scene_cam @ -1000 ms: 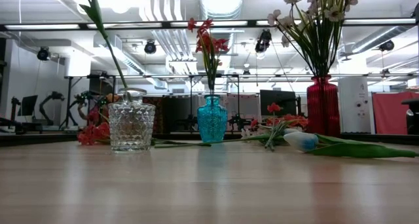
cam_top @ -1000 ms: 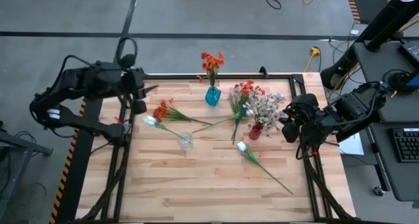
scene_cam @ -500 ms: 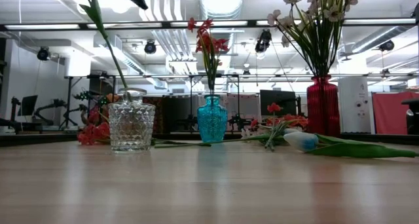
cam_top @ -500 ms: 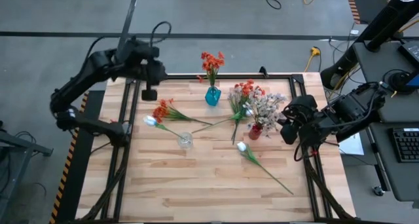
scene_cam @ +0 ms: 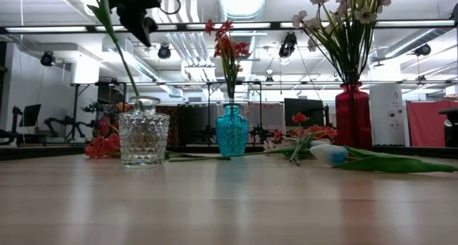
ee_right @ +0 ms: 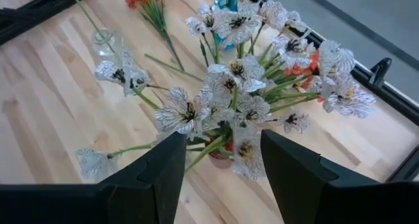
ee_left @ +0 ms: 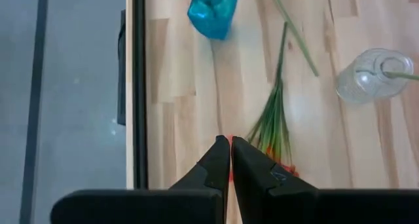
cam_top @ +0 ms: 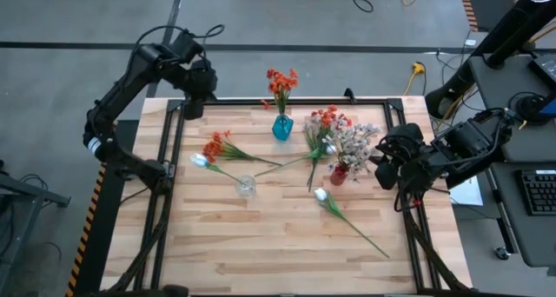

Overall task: Sort flowers into vase by color
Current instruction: Put the bottom white flowers into the red vase

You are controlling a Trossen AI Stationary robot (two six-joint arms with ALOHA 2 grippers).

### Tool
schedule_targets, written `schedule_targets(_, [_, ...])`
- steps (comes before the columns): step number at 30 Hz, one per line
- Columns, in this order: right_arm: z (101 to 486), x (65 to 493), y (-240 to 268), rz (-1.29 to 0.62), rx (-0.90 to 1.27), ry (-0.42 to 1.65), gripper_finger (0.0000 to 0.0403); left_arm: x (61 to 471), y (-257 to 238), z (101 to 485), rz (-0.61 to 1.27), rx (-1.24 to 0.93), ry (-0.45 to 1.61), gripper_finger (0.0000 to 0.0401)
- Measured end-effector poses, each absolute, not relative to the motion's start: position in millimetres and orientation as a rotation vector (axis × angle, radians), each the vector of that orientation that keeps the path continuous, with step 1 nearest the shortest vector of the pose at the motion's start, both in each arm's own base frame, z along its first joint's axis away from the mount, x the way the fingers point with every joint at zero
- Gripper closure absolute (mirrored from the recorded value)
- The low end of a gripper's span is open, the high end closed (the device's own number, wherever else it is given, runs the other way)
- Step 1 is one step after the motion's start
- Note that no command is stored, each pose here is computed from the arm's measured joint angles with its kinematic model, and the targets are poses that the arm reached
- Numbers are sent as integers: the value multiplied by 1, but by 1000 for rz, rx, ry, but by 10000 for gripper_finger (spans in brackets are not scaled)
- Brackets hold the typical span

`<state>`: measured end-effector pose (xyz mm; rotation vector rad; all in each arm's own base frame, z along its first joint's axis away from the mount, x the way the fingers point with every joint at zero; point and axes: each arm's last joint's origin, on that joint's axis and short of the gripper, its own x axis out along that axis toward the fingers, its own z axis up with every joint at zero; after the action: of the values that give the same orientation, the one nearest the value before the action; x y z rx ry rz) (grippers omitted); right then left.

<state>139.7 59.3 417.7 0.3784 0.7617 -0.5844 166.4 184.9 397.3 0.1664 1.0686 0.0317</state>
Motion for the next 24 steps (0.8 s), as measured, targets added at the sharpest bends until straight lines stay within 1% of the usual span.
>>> schedule_targets(6, [420,139,59,-574,382,763,213,156,171,372,39,191,1033,401])
schedule_targets(12, [426,138,58,-564,400,745,213,139,153,342,97,236,999,401])
schedule_targets(18, [429,137,58,-559,408,736,213,129,141,317,146,312,922,401])
schedule_targets(22, [429,136,58,-559,408,736,213,126,137,303,125,432,902,401])
schedule_targets(24, [432,136,57,-553,418,726,213,125,136,294,115,449,907,401])
